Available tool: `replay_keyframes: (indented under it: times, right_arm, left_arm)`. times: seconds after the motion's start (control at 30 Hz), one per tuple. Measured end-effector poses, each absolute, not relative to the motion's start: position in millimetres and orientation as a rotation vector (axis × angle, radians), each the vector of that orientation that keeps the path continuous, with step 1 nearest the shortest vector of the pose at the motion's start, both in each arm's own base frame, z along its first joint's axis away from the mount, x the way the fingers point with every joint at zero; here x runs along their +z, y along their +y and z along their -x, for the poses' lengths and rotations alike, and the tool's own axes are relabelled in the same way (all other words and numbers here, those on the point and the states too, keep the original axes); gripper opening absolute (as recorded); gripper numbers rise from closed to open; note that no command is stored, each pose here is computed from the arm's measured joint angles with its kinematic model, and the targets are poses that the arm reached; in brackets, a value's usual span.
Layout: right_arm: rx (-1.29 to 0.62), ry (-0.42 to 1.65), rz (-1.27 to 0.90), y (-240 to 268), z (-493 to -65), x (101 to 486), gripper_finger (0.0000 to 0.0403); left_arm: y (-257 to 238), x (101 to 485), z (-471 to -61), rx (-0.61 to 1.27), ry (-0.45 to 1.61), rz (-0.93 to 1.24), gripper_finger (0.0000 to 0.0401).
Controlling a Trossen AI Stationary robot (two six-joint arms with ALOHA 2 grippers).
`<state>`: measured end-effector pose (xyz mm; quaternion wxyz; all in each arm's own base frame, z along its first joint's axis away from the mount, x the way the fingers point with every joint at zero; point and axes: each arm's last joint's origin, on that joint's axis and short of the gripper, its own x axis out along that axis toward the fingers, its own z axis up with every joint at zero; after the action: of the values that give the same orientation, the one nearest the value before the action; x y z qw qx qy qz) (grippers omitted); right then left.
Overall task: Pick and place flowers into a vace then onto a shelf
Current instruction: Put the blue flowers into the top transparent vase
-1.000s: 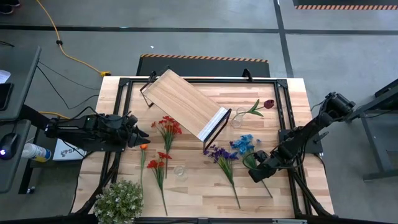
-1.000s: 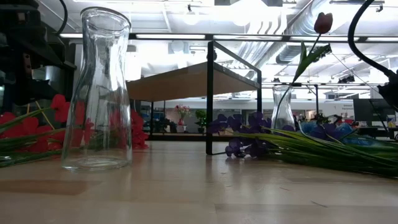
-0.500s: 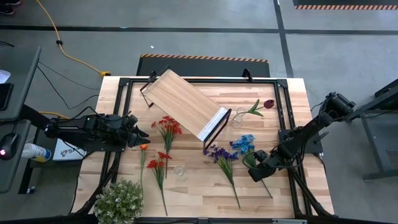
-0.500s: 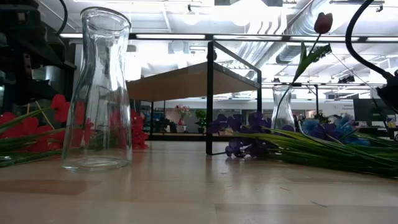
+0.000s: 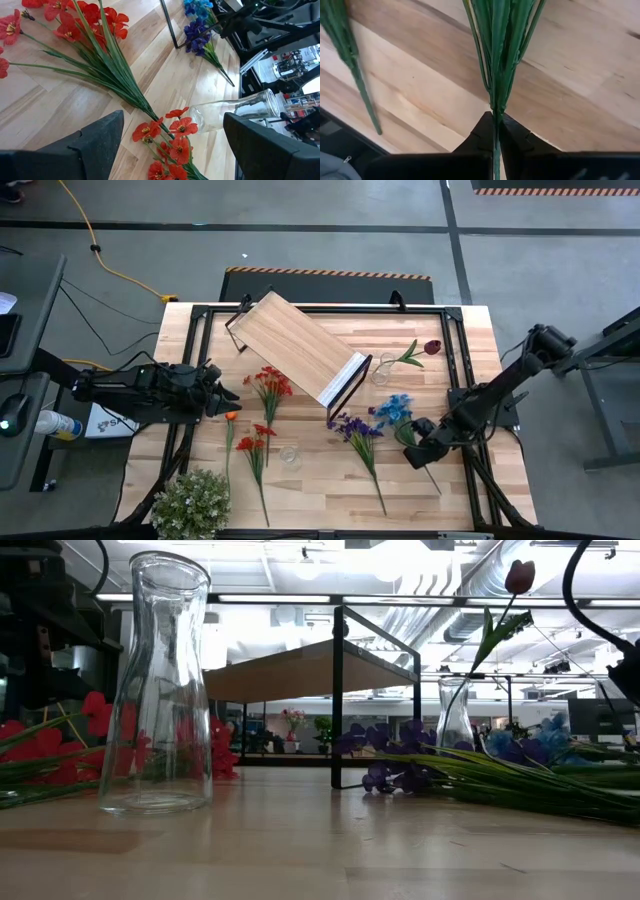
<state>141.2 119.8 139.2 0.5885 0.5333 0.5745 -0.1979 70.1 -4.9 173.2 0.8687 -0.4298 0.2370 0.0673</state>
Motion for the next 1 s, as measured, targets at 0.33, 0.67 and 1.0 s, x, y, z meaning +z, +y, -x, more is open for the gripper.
replay_keyframes:
  times: [0.33, 0.67, 1.0]
  right_arm:
    - [-0.591, 1.405, -1.12, 114.6, -130.9, 182.1, 0.0001]
    - [-0.787, 1.57, -0.967, 110.7, -104.7, 245.0, 0.0]
    - [-0.785, 1.648, -0.907, 111.5, -88.2, 298.0, 0.0]
  left_arm:
    - [-4.9, 173.3, -70.1, 0.141, 0.496, 0.899, 0.0376]
    - [-4.9, 173.2, -70.1, 0.14, 0.496, 0.899, 0.0376]
    - [-4.9, 173.2, -70.1, 0.141, 0.496, 0.899, 0.0376]
